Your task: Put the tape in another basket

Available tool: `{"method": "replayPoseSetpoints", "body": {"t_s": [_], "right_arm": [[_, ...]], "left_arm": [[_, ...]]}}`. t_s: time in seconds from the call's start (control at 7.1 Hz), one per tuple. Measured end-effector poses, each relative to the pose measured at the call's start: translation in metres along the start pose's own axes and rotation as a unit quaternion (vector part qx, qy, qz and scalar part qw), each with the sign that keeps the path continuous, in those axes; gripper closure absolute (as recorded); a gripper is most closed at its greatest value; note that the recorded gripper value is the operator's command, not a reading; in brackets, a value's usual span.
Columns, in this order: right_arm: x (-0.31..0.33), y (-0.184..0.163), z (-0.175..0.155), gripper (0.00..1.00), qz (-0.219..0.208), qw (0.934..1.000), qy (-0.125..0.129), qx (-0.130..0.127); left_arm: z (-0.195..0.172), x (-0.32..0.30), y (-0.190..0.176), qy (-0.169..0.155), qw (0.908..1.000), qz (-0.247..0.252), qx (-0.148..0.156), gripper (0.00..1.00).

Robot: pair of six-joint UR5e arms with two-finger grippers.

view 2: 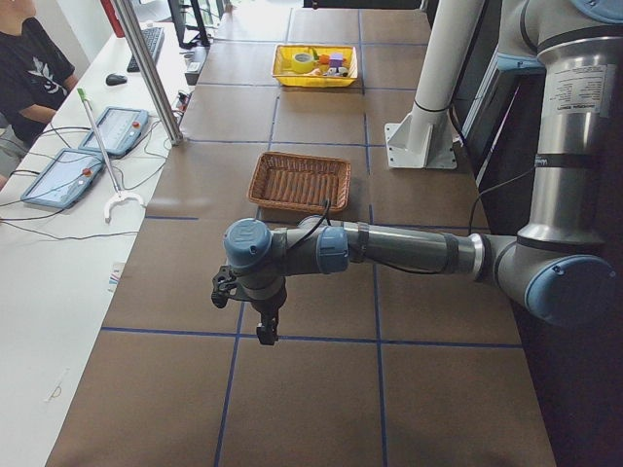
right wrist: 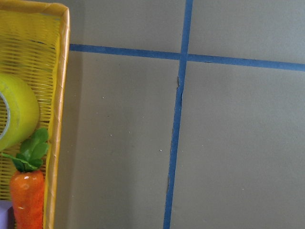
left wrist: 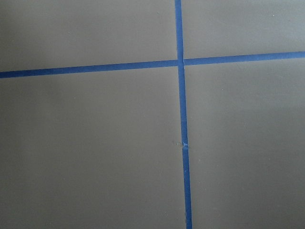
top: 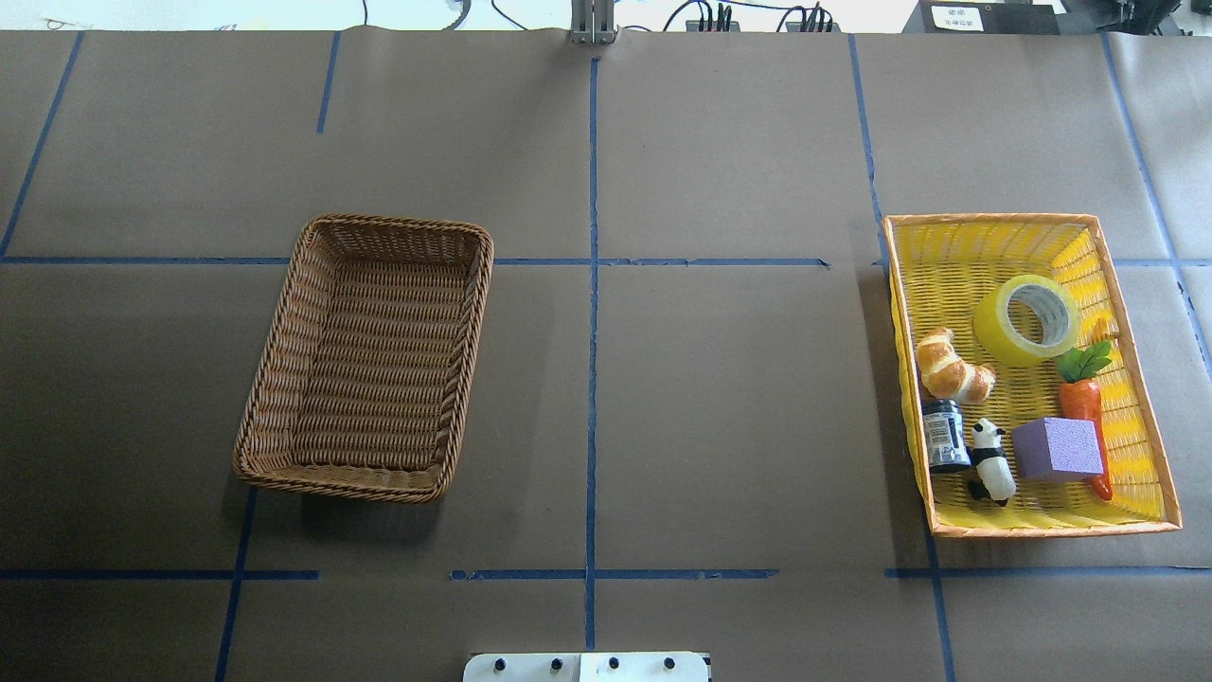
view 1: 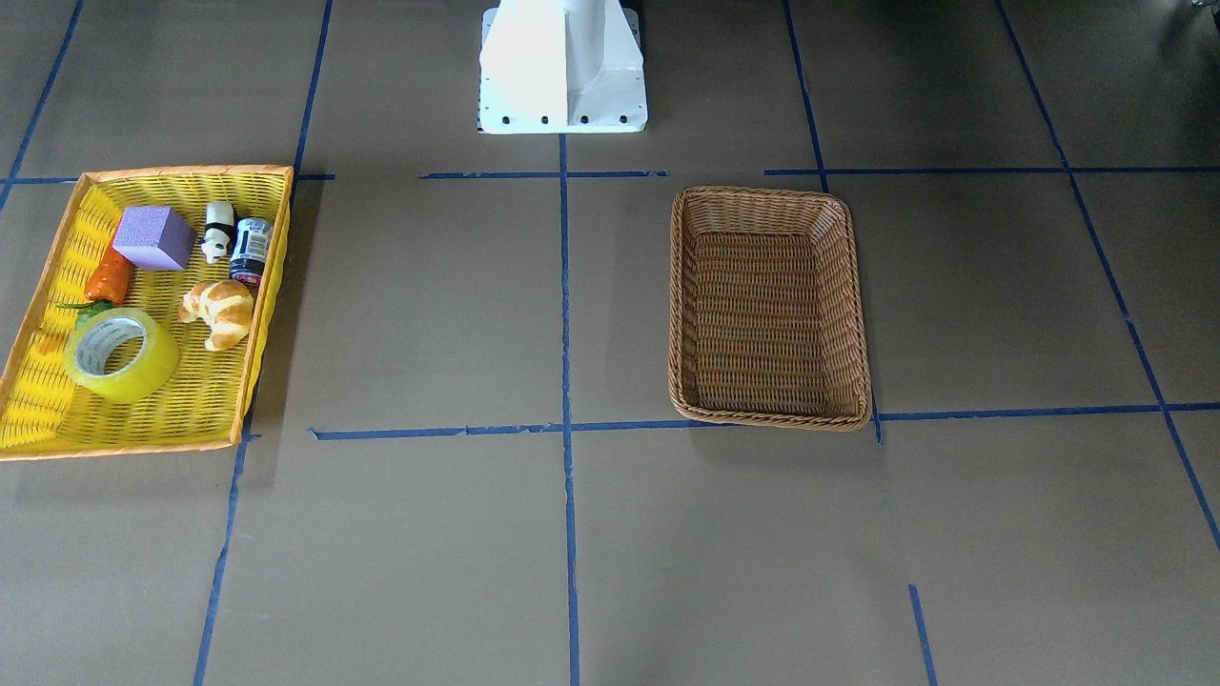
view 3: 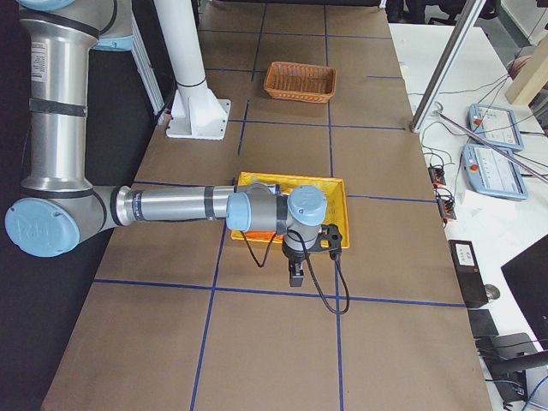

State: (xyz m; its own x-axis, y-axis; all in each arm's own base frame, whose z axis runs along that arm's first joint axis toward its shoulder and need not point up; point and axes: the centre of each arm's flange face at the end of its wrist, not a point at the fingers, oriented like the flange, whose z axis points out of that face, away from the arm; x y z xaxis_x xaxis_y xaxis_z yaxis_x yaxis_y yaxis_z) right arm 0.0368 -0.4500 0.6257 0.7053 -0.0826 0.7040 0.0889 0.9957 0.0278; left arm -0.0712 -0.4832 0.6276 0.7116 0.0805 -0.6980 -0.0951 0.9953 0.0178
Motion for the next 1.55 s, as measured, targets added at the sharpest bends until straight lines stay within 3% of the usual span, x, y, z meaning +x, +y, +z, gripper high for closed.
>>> {"method": "replayPoseSetpoints", "body": {"t_s": [1.55], "right_arm": [[-0.031, -0.014, 0.013, 0.00, -0.038, 0.9992, -0.001, -0.013]], "left_arm": [[-0.002, 0.005, -0.004, 0.002, 1.0000, 0.005, 0.003, 0.00]]}}
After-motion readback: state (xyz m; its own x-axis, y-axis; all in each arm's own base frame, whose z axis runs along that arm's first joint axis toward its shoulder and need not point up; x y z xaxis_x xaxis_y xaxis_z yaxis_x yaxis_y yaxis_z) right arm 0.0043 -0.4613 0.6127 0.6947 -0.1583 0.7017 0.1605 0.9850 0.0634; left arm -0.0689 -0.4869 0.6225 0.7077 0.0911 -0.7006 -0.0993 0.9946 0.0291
